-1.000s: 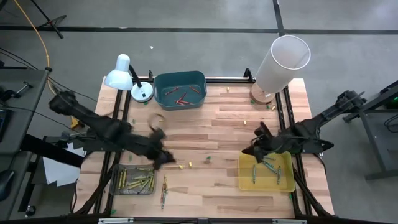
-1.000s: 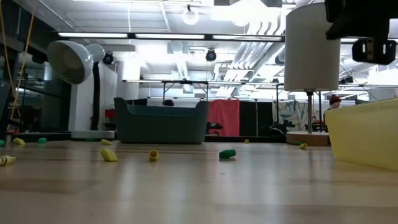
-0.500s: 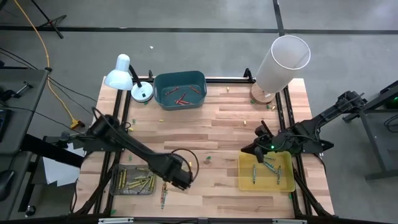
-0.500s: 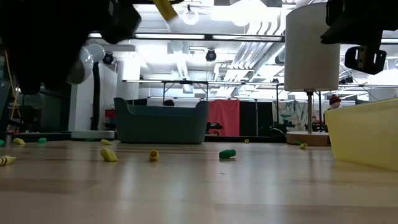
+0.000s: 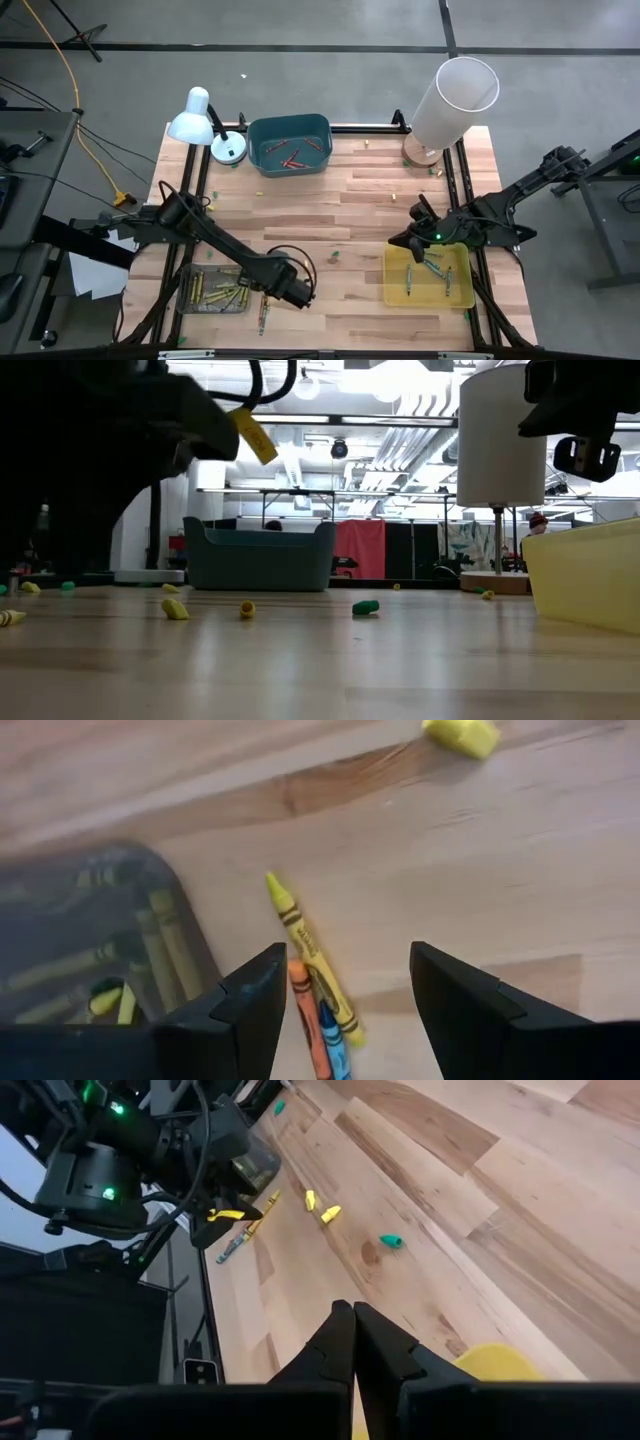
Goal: Sort crayons
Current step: Put the yellow crayon into the gray bin
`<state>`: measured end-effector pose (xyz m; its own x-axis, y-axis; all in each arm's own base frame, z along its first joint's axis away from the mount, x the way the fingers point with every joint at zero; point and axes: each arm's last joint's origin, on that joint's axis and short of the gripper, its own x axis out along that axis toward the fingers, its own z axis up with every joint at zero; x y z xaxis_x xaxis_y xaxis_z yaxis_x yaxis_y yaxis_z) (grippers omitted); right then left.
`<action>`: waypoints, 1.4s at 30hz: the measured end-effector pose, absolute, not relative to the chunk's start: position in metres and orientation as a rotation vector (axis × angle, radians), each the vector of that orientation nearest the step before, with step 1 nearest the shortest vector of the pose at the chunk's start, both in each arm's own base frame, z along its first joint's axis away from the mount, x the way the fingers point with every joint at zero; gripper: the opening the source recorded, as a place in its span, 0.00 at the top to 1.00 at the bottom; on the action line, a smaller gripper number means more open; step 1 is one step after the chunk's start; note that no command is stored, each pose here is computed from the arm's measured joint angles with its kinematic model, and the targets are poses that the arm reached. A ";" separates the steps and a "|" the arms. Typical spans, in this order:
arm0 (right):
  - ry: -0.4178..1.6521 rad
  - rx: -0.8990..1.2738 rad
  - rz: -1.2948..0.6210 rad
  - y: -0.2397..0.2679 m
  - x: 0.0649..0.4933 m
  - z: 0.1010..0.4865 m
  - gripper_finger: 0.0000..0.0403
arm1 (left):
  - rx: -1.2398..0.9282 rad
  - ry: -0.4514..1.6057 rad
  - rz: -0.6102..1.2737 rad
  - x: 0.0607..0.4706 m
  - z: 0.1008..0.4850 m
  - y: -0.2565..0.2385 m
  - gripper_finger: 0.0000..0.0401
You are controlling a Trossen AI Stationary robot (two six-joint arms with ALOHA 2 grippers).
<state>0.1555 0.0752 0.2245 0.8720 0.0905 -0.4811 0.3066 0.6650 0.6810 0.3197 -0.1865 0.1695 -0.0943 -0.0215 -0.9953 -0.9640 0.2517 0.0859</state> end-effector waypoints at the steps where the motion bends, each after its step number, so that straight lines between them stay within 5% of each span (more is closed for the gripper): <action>1: 0.514 0.841 -0.125 0.075 0.155 0.224 1.00 | -1.010 1.411 1.082 0.320 0.168 -0.187 0.51; 25: 0.546 0.796 -0.097 0.076 0.155 0.223 1.00 | -1.109 1.474 1.163 0.329 0.138 -0.192 0.52; 29: 0.546 0.778 -0.090 0.076 0.155 0.223 1.00 | -1.131 1.474 1.079 0.335 0.138 -0.192 0.63; 36: 0.546 0.772 -0.087 0.076 0.155 0.223 1.00 | -1.113 1.450 0.940 0.346 0.138 -0.188 0.96; 42: 0.557 0.775 -0.072 0.076 0.154 0.223 1.00 | -0.997 1.307 0.777 0.357 0.159 -0.176 0.99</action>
